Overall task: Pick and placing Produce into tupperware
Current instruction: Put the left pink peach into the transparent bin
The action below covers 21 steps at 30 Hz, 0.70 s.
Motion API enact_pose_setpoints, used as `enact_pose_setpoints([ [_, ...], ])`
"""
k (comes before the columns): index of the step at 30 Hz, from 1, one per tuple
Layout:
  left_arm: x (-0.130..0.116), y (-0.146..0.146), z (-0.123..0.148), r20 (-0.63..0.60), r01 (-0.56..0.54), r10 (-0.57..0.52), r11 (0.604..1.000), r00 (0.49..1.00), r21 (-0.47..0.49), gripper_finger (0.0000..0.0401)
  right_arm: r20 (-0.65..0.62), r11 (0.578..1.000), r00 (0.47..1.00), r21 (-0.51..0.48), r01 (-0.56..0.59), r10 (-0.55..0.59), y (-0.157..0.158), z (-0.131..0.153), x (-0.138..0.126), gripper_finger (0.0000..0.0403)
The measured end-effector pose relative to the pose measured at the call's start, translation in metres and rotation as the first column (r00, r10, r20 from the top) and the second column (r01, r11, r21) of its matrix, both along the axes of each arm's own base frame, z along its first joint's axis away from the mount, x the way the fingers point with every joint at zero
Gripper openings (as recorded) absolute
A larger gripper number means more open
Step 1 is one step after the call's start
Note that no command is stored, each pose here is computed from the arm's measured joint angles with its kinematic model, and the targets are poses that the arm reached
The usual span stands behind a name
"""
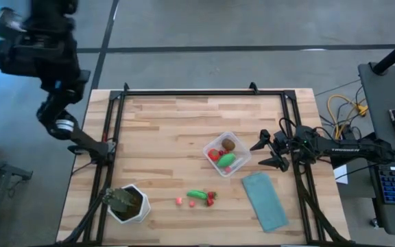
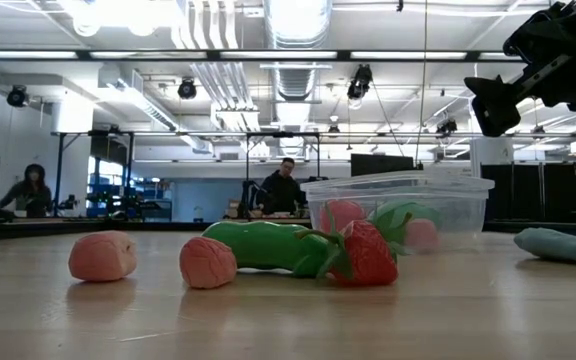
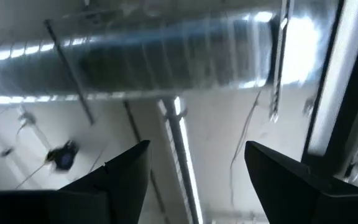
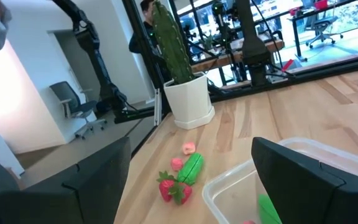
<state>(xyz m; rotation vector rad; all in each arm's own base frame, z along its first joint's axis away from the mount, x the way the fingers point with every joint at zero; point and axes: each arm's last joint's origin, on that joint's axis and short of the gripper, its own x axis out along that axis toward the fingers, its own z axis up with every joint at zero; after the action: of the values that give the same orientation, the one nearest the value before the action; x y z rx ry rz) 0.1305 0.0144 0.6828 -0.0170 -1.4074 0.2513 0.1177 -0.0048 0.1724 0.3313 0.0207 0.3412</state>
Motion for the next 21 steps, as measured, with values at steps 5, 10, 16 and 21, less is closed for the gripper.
enact_pose_setpoints([
  [5,-0.021,0.003,0.002,-0.232,0.035,-0.063,0.992,0.971,-0.125,0.0245,0.003,1.000,1.000,0.000,-0.001,0.001,0.000,0.000,0.000,0.0325],
  [10,-0.018,0.003,-0.021,-0.586,0.058,-0.175,0.975,0.791,-0.213,0.0245,-0.005,1.000,1.000,0.001,0.000,0.000,0.000,0.000,0.001,0.0325],
  [16,-0.017,0.003,-0.074,-0.901,-0.072,-0.295,0.940,0.317,-0.333,0.0245,-0.012,1.000,1.000,0.002,-0.001,0.001,0.000,-0.001,0.001,0.0325],
  [21,0.012,0.001,-0.123,-0.878,-0.116,-0.457,0.888,-0.143,-0.444,0.0245,-0.016,1.000,1.000,0.003,0.000,0.000,0.000,-0.002,0.001,0.0325],
])
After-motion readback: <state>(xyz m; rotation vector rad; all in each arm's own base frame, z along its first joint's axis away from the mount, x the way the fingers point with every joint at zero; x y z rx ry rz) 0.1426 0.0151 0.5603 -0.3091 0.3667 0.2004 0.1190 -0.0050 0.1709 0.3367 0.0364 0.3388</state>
